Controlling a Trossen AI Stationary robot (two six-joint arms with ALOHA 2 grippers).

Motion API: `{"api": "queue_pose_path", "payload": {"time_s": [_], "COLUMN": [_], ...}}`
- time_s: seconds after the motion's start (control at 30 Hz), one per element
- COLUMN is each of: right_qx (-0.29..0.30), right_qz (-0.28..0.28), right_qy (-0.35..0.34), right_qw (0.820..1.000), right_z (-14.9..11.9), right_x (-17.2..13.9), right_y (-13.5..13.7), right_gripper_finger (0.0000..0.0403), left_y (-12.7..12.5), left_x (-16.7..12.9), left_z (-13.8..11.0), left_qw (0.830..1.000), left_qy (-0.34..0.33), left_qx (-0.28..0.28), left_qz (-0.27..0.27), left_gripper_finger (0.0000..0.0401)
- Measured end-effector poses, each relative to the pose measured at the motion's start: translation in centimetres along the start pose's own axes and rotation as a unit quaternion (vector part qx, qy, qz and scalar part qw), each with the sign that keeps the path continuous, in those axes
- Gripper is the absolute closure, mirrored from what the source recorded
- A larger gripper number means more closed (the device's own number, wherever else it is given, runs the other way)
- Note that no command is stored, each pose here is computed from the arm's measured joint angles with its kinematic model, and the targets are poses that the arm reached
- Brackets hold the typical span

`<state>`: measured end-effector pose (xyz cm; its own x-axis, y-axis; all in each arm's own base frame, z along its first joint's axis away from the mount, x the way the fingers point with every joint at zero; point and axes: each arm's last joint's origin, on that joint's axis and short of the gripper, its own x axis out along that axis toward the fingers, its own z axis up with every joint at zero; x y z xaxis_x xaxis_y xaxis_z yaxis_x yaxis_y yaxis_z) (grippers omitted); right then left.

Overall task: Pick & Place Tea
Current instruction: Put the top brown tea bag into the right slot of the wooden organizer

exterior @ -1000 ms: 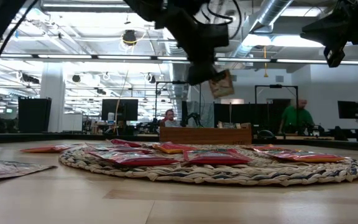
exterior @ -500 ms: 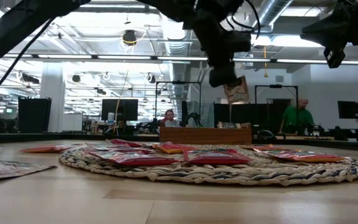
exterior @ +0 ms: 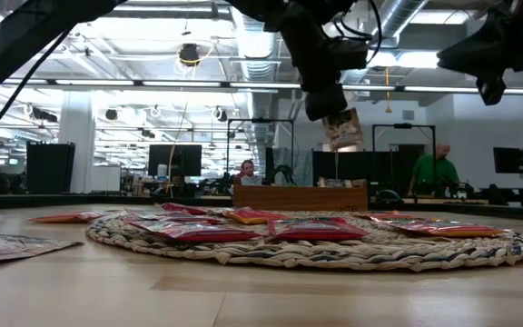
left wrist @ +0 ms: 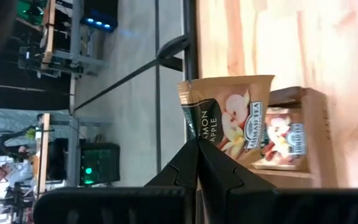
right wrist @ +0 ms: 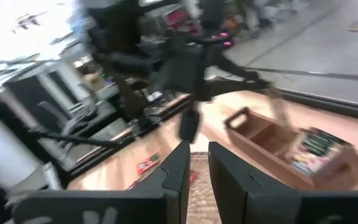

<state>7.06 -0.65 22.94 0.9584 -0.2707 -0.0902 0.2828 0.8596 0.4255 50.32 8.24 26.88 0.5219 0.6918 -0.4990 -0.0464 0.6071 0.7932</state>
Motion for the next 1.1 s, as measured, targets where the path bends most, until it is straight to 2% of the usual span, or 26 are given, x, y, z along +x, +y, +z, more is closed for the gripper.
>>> {"api": "queue_pose_path", "payload": {"time_s": [0.23,0.37,0.5,0.87,1.1], "right_qx": [-0.019,-0.031,-0.043,-0.077,-0.072], "right_qz": [-0.051,-0.059,-0.078,-0.118,-0.115], "right_qy": [0.044,0.047,0.045,0.056,0.060], "right_qw": [0.998,0.997,0.995,0.988,0.989], "right_z": [-0.6,-0.5,-0.3,0.2,0.5], "right_x": [1.8,2.9,3.9,6.2,8.3], "right_y": [0.0,0.1,-0.1,-1.8,-3.1], "right_gripper_finger": [0.0351,0.0343,0.0312,0.0183,0.0164], "left_y": [-0.5,-0.5,-0.8,-1.1,-0.4], "left_x": [-0.4,-0.4,-0.6,-1.6,-2.3], "left_z": [0.2,0.1,0.4,0.9,1.0], "left_qw": [1.000,1.000,1.000,1.000,1.000], "left_qy": [0.002,0.003,0.000,-0.010,-0.012], "left_qx": [0.009,0.009,0.012,0.018,0.015], "left_qz": [-0.008,-0.007,-0.008,-0.011,-0.009], "left_gripper_finger": [0.0401,0.0401,0.0401,0.0401,0.0401]}}
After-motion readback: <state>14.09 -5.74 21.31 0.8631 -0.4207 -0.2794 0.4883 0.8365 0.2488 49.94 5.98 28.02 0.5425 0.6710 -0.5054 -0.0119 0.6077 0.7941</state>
